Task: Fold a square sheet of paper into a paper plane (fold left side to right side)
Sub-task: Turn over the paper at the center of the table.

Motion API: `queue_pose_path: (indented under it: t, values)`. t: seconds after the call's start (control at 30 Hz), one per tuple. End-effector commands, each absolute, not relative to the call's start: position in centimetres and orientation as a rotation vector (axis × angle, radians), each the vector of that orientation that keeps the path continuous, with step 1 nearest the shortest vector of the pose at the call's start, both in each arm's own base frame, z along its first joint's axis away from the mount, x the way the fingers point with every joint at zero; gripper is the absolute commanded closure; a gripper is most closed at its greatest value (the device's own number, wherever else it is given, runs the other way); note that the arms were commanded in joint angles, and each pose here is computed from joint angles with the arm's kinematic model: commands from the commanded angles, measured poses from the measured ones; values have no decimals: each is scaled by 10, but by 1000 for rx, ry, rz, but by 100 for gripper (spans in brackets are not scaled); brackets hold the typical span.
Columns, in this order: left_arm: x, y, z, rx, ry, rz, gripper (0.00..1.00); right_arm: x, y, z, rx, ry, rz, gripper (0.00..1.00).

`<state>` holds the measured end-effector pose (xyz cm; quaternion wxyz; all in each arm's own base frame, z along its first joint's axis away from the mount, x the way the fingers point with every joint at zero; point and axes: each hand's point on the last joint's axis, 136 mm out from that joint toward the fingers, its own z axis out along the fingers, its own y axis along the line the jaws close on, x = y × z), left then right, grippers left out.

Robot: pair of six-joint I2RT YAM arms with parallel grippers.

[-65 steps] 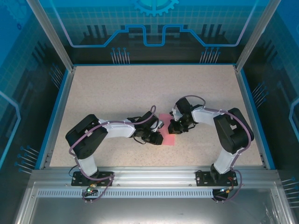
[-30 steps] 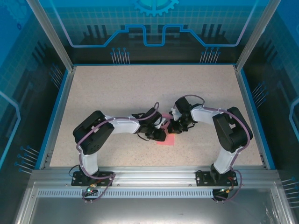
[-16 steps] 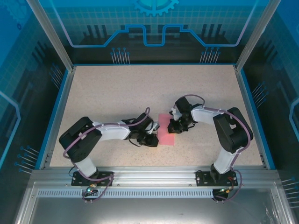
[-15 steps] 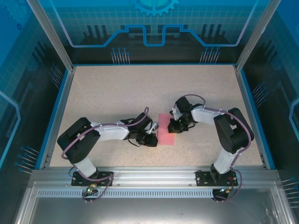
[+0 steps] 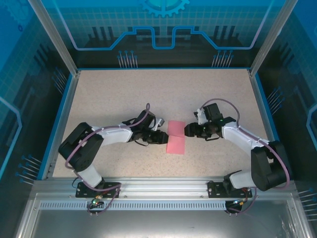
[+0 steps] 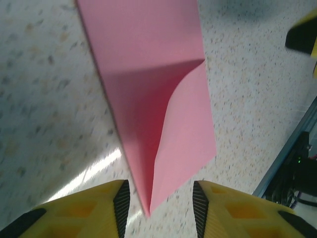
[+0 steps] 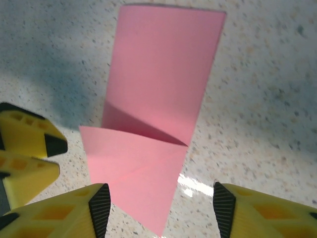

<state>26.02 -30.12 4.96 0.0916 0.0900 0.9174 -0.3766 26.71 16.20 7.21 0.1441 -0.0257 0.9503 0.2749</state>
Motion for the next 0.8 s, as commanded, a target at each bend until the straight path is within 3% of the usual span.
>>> queue_pose_path:
  t: [0.0, 0.23, 0.5, 0.77]
  values:
    - [275, -320, 57, 301, 2671, -1215, 58, 262, 164, 78, -77, 2700, 862, 38]
    - [285, -328, 44, 324, 2689, -1202, 67, 252, 164, 76, -79, 2704, 896, 35]
    - [288, -318, 42, 333, 2677, -1114, 93, 248, 174, 74, -72, 2700, 998, 23]
    - [285, -310, 55, 342, 2641, -1077, 95, 256, 197, 74, -46, 2665, 1190, 22]
